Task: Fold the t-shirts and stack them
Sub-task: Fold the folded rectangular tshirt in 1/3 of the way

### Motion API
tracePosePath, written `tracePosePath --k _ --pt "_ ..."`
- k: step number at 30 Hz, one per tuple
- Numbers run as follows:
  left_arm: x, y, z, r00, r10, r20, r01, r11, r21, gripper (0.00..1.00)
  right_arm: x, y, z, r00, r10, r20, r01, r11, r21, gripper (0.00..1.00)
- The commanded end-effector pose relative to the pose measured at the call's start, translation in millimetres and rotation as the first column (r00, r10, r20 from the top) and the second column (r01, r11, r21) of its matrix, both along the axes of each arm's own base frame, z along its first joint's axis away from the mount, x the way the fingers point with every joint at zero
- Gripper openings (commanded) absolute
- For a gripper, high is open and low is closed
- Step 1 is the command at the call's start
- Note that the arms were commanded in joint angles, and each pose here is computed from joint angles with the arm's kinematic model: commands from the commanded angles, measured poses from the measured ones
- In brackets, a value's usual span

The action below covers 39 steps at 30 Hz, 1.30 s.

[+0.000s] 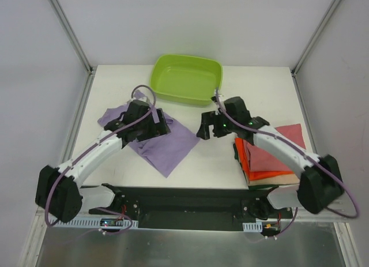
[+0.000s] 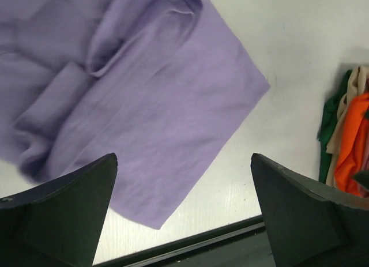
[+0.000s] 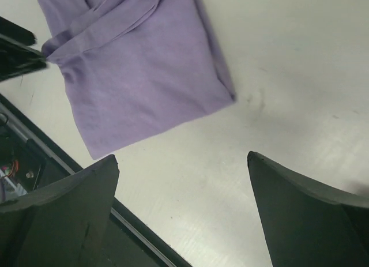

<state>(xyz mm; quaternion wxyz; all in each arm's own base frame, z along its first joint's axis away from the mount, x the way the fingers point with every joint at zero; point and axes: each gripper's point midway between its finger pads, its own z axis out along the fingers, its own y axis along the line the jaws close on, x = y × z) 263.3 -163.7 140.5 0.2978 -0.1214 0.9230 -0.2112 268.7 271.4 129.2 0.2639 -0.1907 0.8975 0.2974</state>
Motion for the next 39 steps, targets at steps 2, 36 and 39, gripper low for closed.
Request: tracePosePath --k 2,36,39 --pt "20 -68 -12 0.974 -0.225 0.002 0.225 0.974 -0.018 0.99 -12 -67 22 0.968 -0.169 0.184 0.179 0.983 -0.041 0.96" --pt "115 51 -29 0.991 0.132 -0.003 -0.121 0.917 0.381 0.99 -20 -169 -10 0.826 -0.465 0.317 0.543 0.807 -0.231 0.96" --pt "80 33 -18 0.998 0.061 0.017 -0.063 0.939 0.338 0.99 -17 -153 -9 0.846 -0.454 0.280 0.509 0.843 -0.172 0.96"
